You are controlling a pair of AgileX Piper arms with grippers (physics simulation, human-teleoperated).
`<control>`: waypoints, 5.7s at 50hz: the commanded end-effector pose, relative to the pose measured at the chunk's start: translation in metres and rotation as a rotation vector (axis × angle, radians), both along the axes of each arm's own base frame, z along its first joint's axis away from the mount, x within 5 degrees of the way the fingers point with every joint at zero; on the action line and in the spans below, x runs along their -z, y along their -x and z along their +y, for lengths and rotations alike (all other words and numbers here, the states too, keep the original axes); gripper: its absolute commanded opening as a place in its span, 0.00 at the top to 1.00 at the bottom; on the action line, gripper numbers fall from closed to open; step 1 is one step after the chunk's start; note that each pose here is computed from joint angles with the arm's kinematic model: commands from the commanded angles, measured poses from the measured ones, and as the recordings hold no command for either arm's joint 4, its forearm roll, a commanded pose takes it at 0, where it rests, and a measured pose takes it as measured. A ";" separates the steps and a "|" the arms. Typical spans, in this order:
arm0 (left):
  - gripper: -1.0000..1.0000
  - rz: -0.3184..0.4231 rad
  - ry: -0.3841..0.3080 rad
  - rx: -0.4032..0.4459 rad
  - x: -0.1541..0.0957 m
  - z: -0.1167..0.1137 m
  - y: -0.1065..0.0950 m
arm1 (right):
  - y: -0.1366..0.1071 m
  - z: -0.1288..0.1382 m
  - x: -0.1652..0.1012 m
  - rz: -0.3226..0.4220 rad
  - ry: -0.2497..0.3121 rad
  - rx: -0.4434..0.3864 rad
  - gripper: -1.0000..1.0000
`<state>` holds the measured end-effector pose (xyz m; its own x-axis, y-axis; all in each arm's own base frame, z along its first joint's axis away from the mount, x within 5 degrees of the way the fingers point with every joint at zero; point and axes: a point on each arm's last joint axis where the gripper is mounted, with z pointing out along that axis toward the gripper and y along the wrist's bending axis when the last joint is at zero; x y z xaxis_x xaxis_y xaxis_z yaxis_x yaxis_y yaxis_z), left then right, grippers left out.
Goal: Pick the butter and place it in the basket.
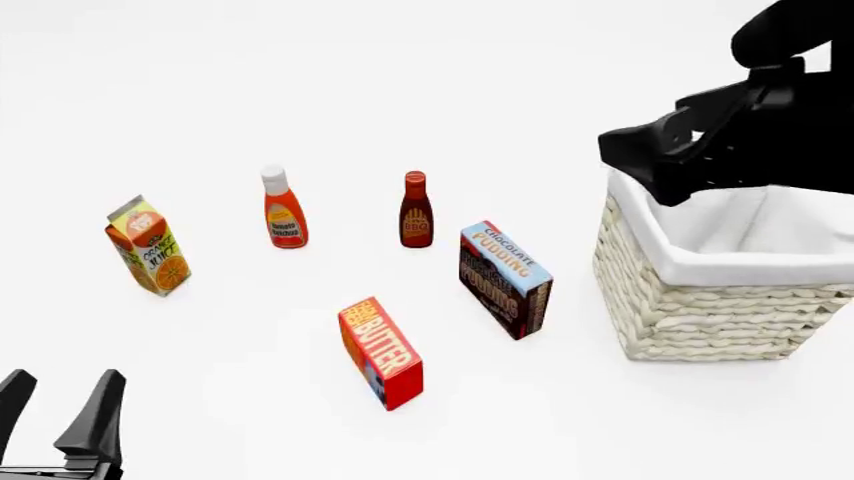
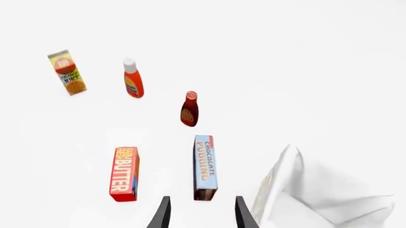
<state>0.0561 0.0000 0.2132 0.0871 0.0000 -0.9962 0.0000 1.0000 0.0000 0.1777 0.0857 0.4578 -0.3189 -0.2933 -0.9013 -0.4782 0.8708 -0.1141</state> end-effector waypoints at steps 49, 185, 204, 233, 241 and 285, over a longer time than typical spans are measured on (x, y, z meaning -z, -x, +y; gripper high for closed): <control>0.00 0.000 0.000 0.000 0.000 0.000 0.000 | -0.085 0.069 0.033 0.158 0.031 -0.058 0.00; 0.00 0.000 0.000 0.000 0.000 0.000 0.000 | -0.140 0.206 0.128 0.456 -0.019 -0.096 0.00; 0.00 0.000 0.000 0.000 0.000 0.000 0.000 | -0.143 0.217 0.148 0.512 -0.019 -0.072 0.00; 0.00 0.000 0.000 0.000 0.000 0.000 0.000 | -0.146 0.220 0.170 0.553 -0.007 -0.051 0.00; 0.00 0.000 0.000 0.000 0.000 0.000 0.000 | -0.146 0.220 0.173 0.558 -0.007 -0.047 0.00; 0.00 0.000 0.000 0.000 0.000 0.000 0.000 | -0.145 0.225 0.204 0.618 0.022 -0.025 0.00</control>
